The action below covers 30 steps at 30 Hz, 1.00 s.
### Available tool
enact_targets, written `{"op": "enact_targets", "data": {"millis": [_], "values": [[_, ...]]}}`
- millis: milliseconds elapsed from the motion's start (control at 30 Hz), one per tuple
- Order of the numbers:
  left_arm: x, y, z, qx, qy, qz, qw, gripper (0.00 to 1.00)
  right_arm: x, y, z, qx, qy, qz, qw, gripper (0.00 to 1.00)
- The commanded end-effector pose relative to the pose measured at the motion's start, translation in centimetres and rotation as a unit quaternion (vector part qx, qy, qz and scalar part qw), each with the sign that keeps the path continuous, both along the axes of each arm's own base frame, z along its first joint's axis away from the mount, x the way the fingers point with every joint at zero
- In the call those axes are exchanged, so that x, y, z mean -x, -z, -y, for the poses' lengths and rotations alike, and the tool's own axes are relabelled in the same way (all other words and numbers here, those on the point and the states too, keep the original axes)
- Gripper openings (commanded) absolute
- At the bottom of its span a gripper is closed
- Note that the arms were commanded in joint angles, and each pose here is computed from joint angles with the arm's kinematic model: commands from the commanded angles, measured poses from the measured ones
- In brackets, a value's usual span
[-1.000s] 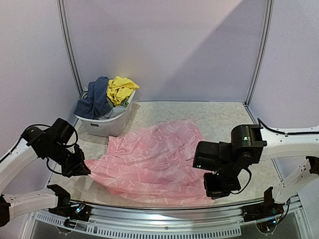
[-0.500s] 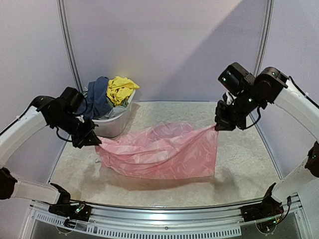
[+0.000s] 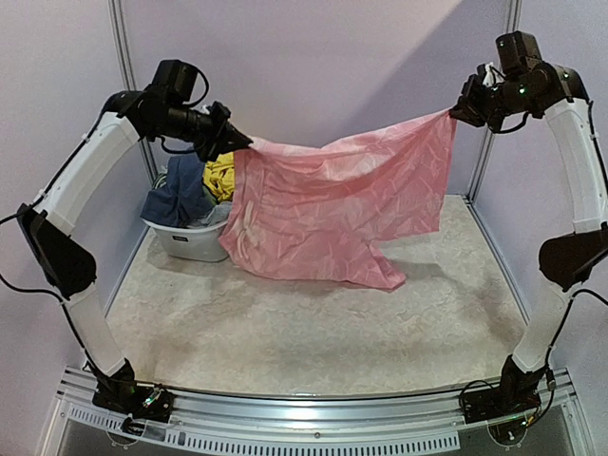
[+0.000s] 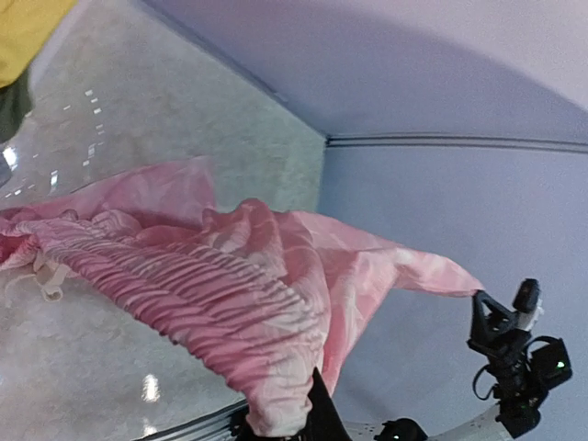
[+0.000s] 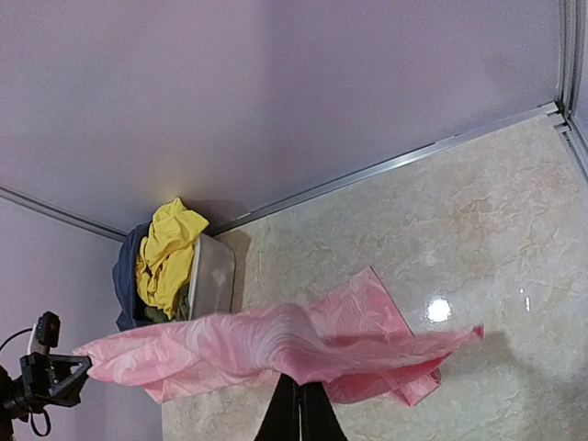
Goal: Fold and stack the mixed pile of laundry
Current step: Flatten out the flattened shorts at the center of the board.
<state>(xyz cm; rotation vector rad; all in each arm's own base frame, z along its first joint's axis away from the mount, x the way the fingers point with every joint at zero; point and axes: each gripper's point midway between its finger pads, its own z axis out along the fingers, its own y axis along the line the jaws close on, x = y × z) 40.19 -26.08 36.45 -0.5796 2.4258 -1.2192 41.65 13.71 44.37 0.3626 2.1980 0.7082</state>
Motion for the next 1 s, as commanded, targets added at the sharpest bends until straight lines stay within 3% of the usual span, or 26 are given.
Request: {"op": "enact_targets", "data": {"millis": [0,67,167,333,500,600,733,967], "values": [[1.8,-8.3,2.7,0.063,0.058,0.106,0.991,0.0,6.5,0.0,1.0,0.018,-0.035,-0.042,0.998,0.0],[4.2,-9.3,2.2,0.051,0.076,0.134,0.987,0.0,8.3,0.0,2.4,0.039,-0.016,-0.04,0.998,0.0],[8.3,-5.7,0.5,0.019,0.078,0.108,0.991,0.0,12.5,0.3,4.0,0.052,-0.006,-0.038,0.998,0.0],[15.2,5.2,-3.8,0.031,0.02,0.005,0.999,0.0,19.0,7.0,4.0,0.017,-0.024,-0.119,0.992,0.0],[21.8,16.9,-8.5,-0.037,-0.017,-0.117,0.992,0.0,25.2,14.9,4.7,-0.009,-0.014,-0.21,0.978,0.0],[24.5,21.1,-10.1,-0.064,-0.024,-0.172,0.983,0.0,27.8,19.2,4.5,-0.024,-0.019,-0.259,0.965,0.0],[26.9,23.0,-11.6,-0.089,-0.03,-0.212,0.973,0.0,30.2,21.7,4.7,-0.026,-0.024,-0.289,0.957,0.0],[29.2,24.1,-12.6,-0.093,-0.035,-0.249,0.963,0.0,30.8,21.8,4.7,-0.02,-0.038,-0.297,0.954,0.0]]}}
